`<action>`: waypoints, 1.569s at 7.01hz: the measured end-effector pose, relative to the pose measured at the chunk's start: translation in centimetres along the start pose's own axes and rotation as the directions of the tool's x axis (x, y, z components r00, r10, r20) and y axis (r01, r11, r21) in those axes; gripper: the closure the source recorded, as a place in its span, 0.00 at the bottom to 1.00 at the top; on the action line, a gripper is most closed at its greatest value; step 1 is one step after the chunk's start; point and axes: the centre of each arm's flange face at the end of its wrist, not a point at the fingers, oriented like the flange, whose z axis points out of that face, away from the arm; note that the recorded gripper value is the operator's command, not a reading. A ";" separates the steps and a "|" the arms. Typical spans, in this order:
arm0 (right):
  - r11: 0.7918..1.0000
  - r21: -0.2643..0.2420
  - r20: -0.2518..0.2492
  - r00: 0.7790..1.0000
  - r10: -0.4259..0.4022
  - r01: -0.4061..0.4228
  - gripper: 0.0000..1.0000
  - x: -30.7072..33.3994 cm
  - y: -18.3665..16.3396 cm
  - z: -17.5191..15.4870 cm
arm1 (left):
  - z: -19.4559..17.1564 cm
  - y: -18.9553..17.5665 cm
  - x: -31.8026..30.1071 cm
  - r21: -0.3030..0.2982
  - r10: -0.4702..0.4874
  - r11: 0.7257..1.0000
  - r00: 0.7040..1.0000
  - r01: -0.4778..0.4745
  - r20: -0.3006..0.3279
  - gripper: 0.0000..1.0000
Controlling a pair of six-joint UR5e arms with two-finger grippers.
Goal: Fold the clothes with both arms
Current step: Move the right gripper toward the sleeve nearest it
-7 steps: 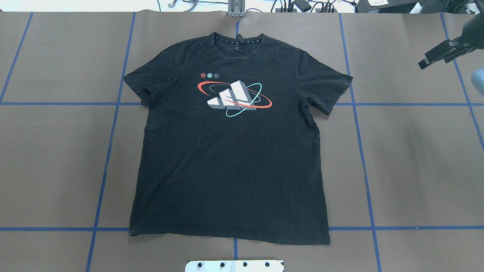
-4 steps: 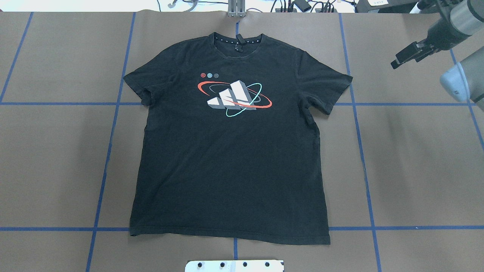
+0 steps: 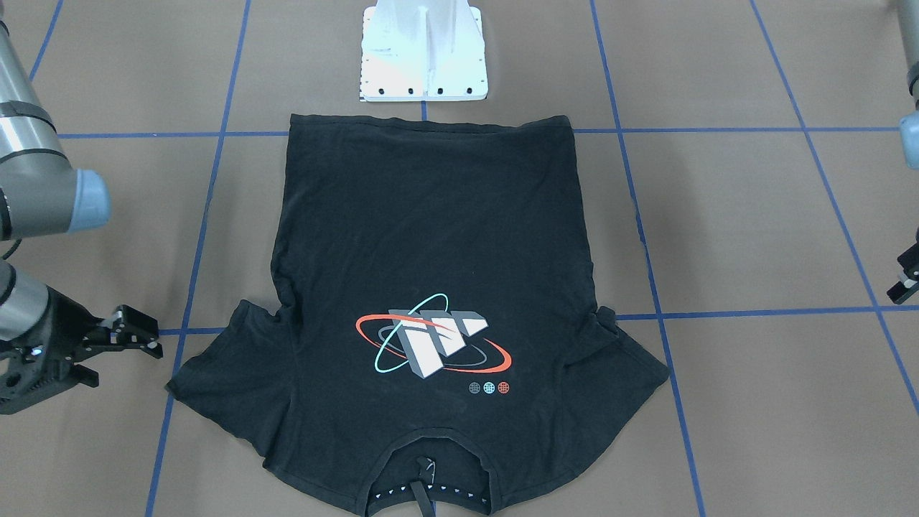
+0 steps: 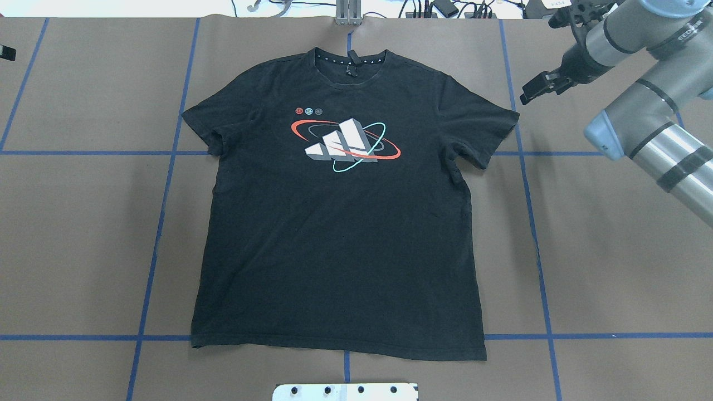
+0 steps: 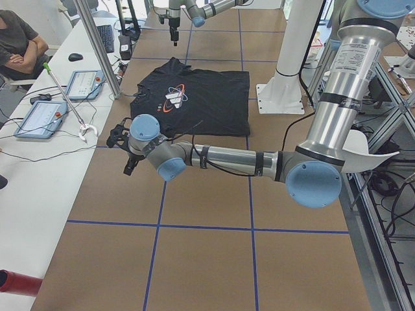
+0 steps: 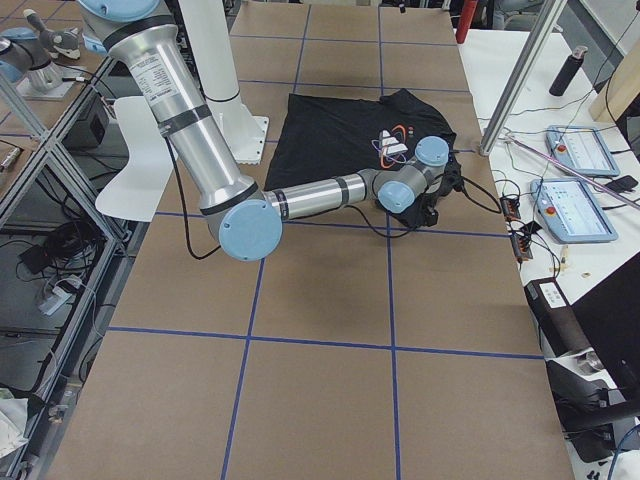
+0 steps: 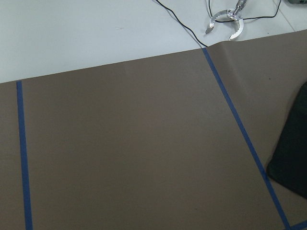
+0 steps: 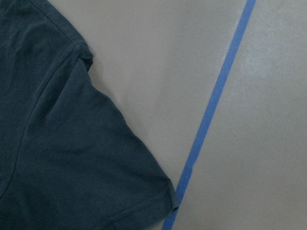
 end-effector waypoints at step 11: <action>1.000 -0.021 -0.072 0.997 0.000 -0.001 0.57 -1.1 1.1 8.2 | -0.1 -0.9 0.8 0.006 -0.001 1.000 1.000 0.001 -0.013 0.01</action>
